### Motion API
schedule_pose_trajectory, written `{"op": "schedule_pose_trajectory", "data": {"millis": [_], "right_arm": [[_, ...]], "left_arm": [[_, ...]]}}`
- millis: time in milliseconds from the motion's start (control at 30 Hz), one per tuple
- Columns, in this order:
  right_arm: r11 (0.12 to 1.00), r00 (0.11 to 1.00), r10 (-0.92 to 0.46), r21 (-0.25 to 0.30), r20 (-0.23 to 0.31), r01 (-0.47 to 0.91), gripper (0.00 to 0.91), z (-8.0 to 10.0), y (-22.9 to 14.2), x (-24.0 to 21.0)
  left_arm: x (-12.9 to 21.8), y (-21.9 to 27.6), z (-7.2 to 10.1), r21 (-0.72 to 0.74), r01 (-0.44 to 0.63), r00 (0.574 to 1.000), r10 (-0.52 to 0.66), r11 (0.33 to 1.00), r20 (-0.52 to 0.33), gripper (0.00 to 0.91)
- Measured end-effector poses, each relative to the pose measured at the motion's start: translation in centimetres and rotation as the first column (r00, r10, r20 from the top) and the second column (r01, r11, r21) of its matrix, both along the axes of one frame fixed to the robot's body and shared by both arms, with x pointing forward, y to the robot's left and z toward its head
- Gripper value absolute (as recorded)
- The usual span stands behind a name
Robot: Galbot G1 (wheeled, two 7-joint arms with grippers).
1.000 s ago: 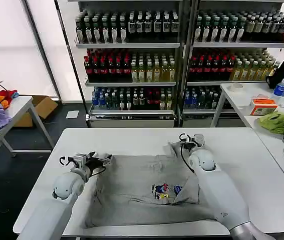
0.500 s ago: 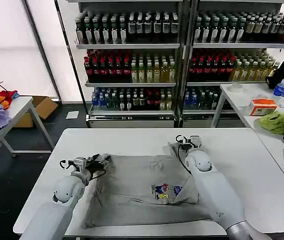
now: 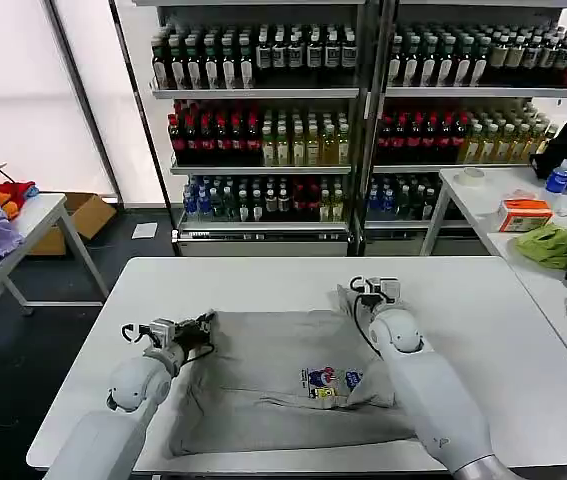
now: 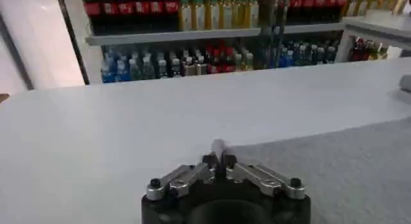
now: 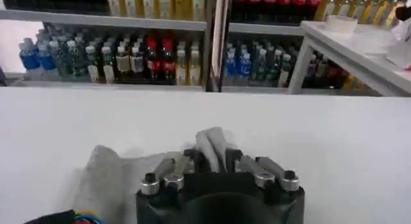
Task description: Fold and organize the clothes.
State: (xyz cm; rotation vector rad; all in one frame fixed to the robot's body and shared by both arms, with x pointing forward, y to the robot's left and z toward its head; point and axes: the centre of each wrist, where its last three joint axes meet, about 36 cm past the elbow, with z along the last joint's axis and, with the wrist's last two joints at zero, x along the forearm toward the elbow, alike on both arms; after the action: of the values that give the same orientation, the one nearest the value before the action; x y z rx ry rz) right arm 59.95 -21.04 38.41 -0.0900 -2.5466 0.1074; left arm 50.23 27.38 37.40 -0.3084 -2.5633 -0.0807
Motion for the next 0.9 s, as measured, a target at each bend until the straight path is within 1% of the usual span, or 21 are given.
{"op": "schedule_pose_trajectory", "data": {"millis": [167, 333, 400, 533, 667, 900], "right_arm": [[1.0, 1.0, -0.004, 0.004, 0.012, 0.004, 0.0, 0.0, -0.3, -0.4], [1.0, 0.999, -0.012, 0.016, 0.045, 0.012, 0.0, 1.0, -0.4, -0.5], [1.0, 0.998, -0.02, 0.025, 0.066, 0.019, 0.0, 1.6, -0.4, -0.5], [0.999, 0.991, -0.037, 0.037, 0.127, 0.033, 0.0, 3.2, -0.7, -0.4], [0.999, 0.985, -0.039, 0.035, 0.17, 0.034, 0.0, 4.2, -0.9, -0.8], [0.999, 0.972, -0.028, 0.036, 0.234, 0.021, 0.0, 6.0, -0.2, -2.5]], "left_arm": [[-0.1, -0.1, 0.1, -0.003, 0.0, 1.0, 0.0, 1.0, 0.015, 0.0], [-0.2, -0.3, 0.6, -0.015, -0.002, 0.999, 0.002, 1.0, 0.048, 0.0], [-0.3, -0.4, 0.8, -0.019, 0.001, 0.998, 0.0, 1.0, 0.064, 0.0], [-0.4, -0.6, 1.4, -0.025, -0.001, 0.994, 0.003, 1.0, 0.106, 0.0], [-0.7, -0.3, 2.2, -0.025, -0.007, 0.989, 0.011, 1.0, 0.148, 0.0], [-1.4, 0.2, 3.1, -0.018, -0.006, 0.983, 0.009, 1.0, 0.185, 0.0]]}}
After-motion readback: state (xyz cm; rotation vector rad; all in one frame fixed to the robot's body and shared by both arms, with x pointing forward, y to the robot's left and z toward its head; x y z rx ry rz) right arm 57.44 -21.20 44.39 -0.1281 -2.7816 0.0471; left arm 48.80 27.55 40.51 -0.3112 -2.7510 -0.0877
